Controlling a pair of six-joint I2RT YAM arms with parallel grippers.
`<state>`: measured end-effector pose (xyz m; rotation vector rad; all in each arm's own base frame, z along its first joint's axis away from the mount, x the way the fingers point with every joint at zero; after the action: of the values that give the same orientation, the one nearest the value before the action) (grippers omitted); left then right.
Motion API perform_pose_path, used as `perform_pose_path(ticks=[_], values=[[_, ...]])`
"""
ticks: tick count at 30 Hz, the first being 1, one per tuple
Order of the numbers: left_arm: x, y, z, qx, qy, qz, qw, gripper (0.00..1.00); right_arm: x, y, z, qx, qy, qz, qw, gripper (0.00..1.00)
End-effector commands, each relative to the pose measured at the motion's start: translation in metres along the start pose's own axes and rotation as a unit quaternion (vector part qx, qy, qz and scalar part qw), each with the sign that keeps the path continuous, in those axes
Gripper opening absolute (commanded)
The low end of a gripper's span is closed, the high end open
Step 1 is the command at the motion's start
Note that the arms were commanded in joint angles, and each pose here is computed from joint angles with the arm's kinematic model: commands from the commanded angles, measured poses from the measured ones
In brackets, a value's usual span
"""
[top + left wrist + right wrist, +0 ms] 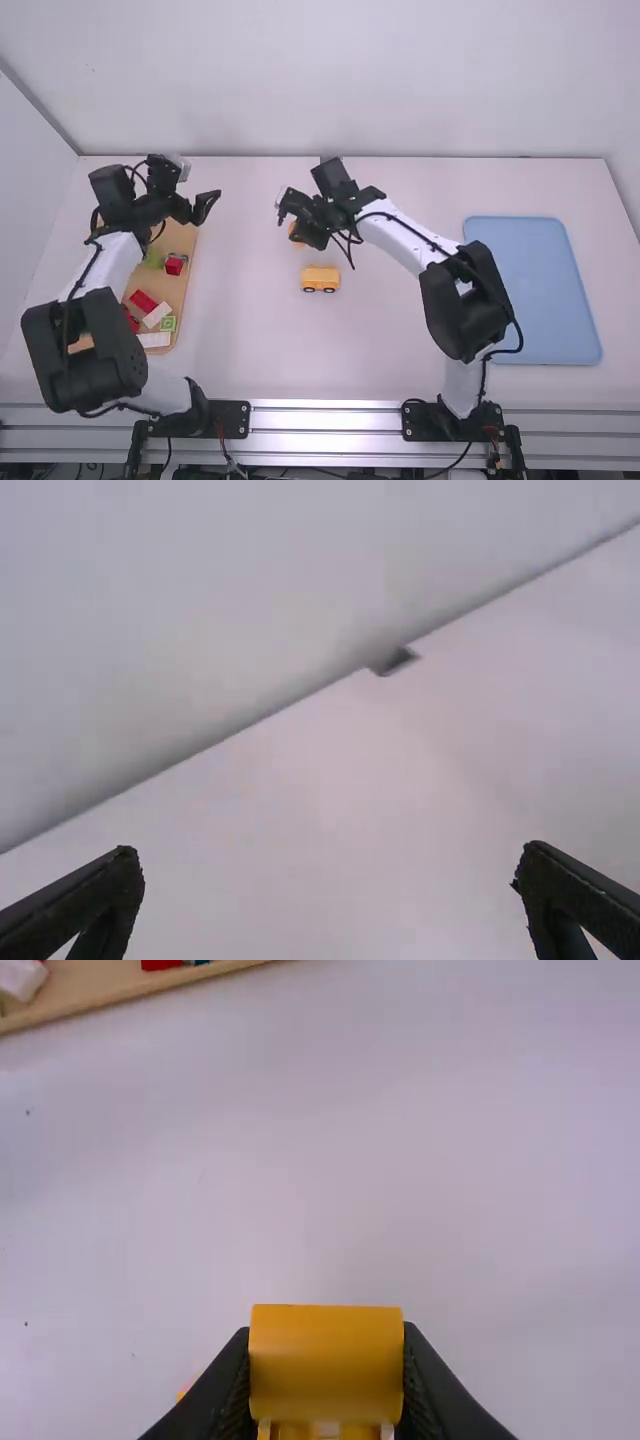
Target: Assemble lego blocks to make yellow taxi
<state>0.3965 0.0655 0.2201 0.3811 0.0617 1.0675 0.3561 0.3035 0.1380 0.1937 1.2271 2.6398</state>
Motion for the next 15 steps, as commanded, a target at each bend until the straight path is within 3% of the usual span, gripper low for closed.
perform_pose_path(ticks=[1,9,15], values=[[0.005,0.019,-0.009,0.021,0.029,0.081,0.996,0.99,-0.003,-0.021,-0.001,0.026,0.020,0.003,0.999,0.00],[-0.004,0.073,-0.019,-0.008,0.048,0.204,0.978,0.99,0.028,-0.063,0.000,0.123,0.076,0.053,0.988,0.00],[-0.013,0.087,-0.028,-0.013,0.045,0.223,0.974,0.99,0.054,-0.078,0.002,0.151,0.135,0.069,0.977,0.00]])
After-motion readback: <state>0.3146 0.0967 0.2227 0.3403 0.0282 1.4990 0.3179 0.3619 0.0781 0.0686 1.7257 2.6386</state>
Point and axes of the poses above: each hand's point on the last joint's axis, 136 mm out from that joint toward the fingers, its own y axis back along the fingers, its own x axis along the line the jaws close on, z = x × y, the point moved 5 cm from there along y, back along the fingers, and after that the axes turned 2 degrees about -y, right-handed, at the moved point
